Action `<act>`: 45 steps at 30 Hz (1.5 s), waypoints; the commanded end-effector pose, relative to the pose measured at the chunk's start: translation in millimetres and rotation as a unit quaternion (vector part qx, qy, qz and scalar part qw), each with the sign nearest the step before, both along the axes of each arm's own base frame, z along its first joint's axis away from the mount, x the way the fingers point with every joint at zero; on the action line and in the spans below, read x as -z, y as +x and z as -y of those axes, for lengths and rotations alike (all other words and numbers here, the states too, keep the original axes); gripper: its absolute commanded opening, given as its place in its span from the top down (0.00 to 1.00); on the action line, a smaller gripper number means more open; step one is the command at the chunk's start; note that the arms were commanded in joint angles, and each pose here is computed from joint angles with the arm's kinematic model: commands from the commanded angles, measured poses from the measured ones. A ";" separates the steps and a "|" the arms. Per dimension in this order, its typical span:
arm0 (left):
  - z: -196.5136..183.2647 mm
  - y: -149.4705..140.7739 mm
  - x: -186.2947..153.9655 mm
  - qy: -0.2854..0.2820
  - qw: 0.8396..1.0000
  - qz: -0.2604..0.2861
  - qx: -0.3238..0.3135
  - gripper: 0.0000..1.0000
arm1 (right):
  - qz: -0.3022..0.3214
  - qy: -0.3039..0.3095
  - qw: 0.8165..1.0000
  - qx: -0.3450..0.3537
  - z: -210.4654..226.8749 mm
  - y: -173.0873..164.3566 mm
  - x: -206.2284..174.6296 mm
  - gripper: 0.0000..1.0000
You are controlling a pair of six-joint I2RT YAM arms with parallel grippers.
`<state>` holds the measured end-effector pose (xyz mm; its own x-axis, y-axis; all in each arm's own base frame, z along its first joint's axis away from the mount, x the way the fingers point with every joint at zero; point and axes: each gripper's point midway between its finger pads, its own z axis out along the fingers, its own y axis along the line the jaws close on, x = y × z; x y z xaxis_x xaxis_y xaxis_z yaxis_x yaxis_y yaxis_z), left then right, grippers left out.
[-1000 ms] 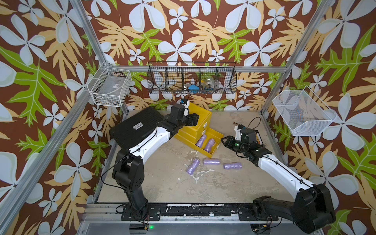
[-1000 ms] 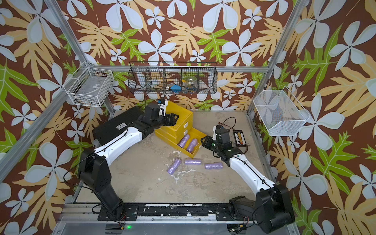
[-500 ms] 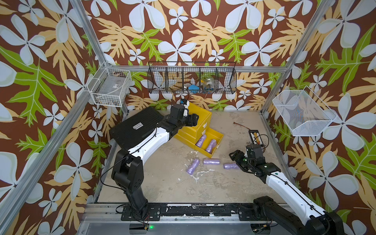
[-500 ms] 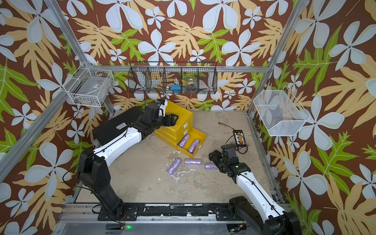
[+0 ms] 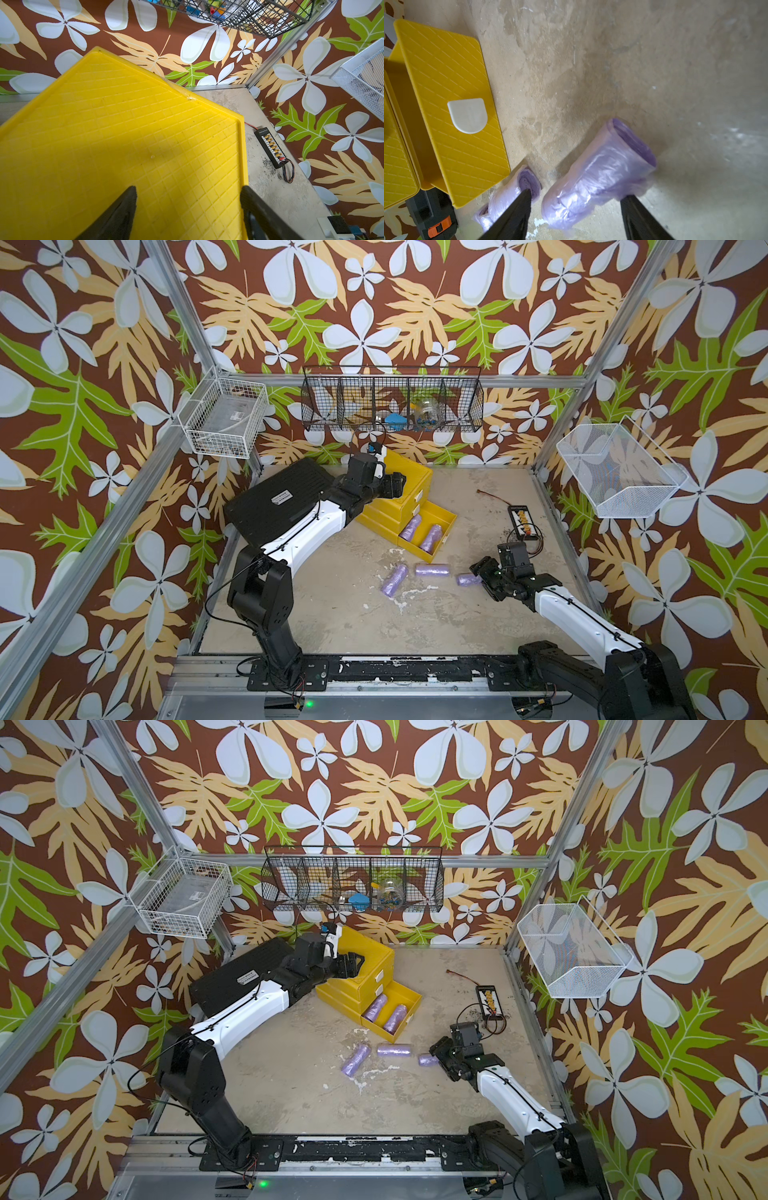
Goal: Sort the rolls of trash bags by color and place them into the drawer
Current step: Pick up the roll of trash bags from the center of the board, then place the roll of trash bags in the drawer.
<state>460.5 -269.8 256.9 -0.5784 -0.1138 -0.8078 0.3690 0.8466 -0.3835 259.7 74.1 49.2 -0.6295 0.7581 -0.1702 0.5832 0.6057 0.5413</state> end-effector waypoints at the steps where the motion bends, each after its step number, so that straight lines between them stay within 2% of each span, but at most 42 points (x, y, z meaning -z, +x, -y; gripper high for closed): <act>1: -4.4 -21.4 43.0 0.018 0.995 -0.094 0.003 0.19 | 0.010 0.000 1.000 0.014 2.6 7.6 -1.2 0.31; 6: -4.0 -22.1 42.3 0.015 0.995 -0.095 0.004 0.19 | 0.001 -0.007 1.000 0.010 2.9 13.2 7.4 0.34; 11: -3.7 -22.4 42.2 0.013 0.995 -0.096 0.004 0.19 | -0.004 -0.009 1.000 0.001 1.2 18.1 14.8 0.44; 13: -4.1 -22.3 43.3 0.014 0.995 -0.097 0.003 0.19 | -0.002 -0.007 1.000 -0.004 -0.6 19.9 15.8 0.50; 19: -4.3 -22.4 44.0 0.015 0.995 -0.098 0.002 0.20 | 0.015 0.001 0.999 -0.036 -9.9 28.5 9.9 0.84; 23: -4.5 -22.1 44.3 0.016 0.995 -0.098 0.002 0.20 | 0.056 -0.004 0.997 -0.059 -14.2 44.2 -16.8 0.93; 33: -4.9 -22.0 44.0 0.017 0.995 -0.099 0.000 0.20 | 0.151 -0.006 0.977 -0.148 -41.1 95.8 -101.7 0.97; 39: -5.8 -22.1 43.3 0.018 0.995 -0.097 -0.001 0.20 | 0.162 0.030 0.972 -0.168 -71.7 118.5 -120.1 0.97; 43: -5.9 -22.0 42.4 0.018 0.995 -0.098 -0.002 0.20 | 0.159 0.051 0.971 -0.174 -98.9 130.0 -119.2 0.96; 45: -6.1 -22.3 42.3 0.019 0.995 -0.098 -0.001 0.19 | 0.149 0.058 0.972 -0.175 -109.7 135.7 -112.6 0.91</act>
<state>461.2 -269.9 257.7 -0.5774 -0.1263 -0.8066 0.3639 0.8446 -0.3928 386.0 172.9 159.8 -0.7943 0.5072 -0.3342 0.1474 0.6947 0.7040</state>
